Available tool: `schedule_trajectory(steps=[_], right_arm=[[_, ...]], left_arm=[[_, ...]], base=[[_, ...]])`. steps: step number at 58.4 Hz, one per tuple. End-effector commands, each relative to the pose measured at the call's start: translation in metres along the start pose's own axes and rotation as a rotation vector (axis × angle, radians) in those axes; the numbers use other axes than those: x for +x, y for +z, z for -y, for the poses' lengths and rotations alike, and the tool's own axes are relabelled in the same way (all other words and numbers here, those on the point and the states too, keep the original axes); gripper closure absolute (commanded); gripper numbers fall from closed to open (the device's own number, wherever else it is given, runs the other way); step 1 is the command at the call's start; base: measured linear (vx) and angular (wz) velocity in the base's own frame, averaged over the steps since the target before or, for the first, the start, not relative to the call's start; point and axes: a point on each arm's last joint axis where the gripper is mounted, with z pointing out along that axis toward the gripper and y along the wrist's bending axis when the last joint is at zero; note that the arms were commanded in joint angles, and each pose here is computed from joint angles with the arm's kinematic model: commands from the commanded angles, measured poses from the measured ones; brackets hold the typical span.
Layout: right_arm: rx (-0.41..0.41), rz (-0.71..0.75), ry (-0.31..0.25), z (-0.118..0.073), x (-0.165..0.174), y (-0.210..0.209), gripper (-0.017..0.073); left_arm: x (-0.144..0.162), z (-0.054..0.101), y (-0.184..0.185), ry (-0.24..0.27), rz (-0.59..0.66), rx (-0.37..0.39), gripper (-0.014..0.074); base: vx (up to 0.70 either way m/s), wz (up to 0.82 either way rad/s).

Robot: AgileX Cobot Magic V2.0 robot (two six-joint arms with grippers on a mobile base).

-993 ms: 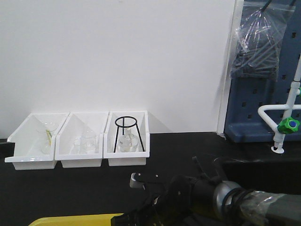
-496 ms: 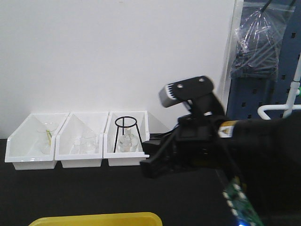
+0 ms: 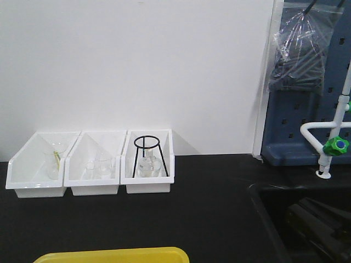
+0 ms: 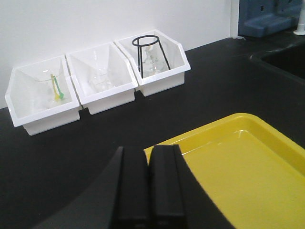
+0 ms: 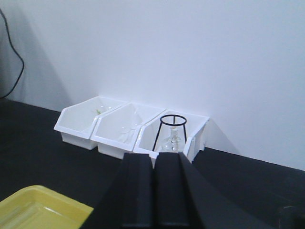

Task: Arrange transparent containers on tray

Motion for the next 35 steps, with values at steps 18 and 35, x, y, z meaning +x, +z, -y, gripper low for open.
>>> schedule_trajectory(steps=[18,35], right_arm=[[0.067,0.130,0.005,0.0064,-0.0125,-0.0021,0.0571],[0.067,0.130,0.005,0.0064,-0.0125,-0.0021,0.0571]], left_arm=[[-0.0016,-0.0019,0.0038,-0.019,0.066,-0.018,0.0600],[-0.0016,-0.0019,0.0038,-0.019,0.066,-0.018,0.0600]], base=[[0.00,0.00],[0.00,0.00]])
